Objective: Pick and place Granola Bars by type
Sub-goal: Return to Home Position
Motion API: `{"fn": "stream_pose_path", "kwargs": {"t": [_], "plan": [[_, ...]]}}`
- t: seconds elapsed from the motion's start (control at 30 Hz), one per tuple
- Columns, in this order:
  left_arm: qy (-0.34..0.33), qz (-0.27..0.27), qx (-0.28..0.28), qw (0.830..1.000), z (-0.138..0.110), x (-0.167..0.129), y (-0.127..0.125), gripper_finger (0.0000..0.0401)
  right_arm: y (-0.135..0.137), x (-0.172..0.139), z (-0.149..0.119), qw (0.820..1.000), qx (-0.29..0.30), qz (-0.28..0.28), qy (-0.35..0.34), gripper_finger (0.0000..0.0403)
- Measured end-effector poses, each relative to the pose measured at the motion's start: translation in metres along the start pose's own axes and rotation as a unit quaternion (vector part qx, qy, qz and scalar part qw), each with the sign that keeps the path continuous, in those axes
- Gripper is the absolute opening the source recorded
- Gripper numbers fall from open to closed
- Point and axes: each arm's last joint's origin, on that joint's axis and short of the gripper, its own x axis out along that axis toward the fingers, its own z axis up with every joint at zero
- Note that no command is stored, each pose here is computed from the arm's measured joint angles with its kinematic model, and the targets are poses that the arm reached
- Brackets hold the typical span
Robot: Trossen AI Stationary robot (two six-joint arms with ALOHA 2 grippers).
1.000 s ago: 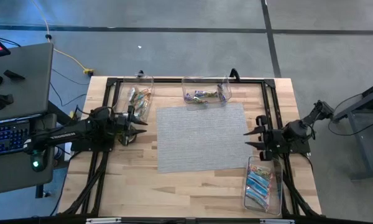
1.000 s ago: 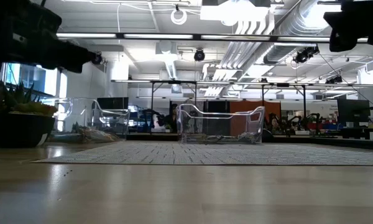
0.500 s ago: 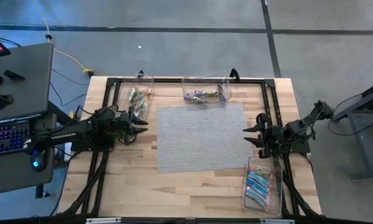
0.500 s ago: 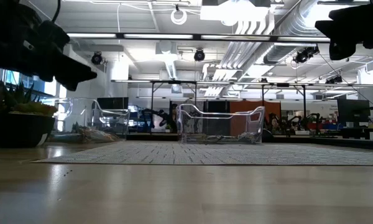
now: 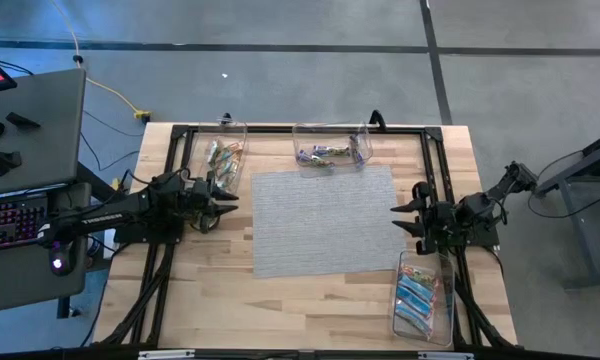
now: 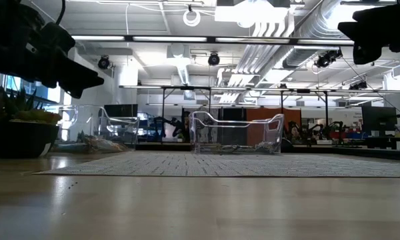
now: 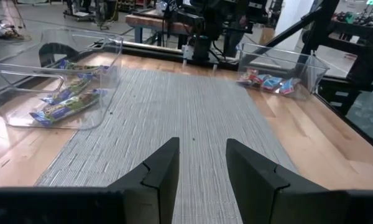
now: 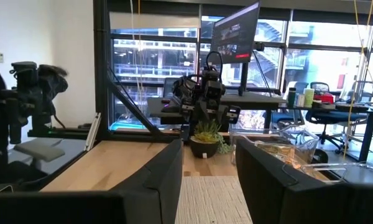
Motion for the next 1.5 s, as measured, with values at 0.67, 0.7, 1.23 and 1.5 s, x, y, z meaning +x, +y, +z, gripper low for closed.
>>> {"fn": "stream_pose_path", "kwargs": {"t": [0.67, 0.7, 1.23, 1.5], "plan": [[-0.096, -0.009, 0.029, 0.995, 0.016, -0.014, -0.006, 0.0127, 0.0, 0.0, 0.0, 1.0, 0.0, 0.0, 0.0, 0.0134], [-0.097, -0.01, 0.03, 0.995, 0.016, -0.014, -0.006, 0.0127, 0.0, 0.0, 0.0, 1.0, 0.001, 0.0, 0.0, 0.0134], [-0.097, -0.011, 0.03, 0.995, 0.016, -0.014, -0.006, 0.0127, 0.0, 0.0, 0.0, 1.0, 0.001, 0.0, 0.0, 0.0134], [-0.097, -0.012, 0.03, 0.995, 0.016, -0.015, -0.006, 0.0127, 0.0, 0.0, 0.0, 1.0, 0.0, 0.0, 0.0, 0.0134]]}}
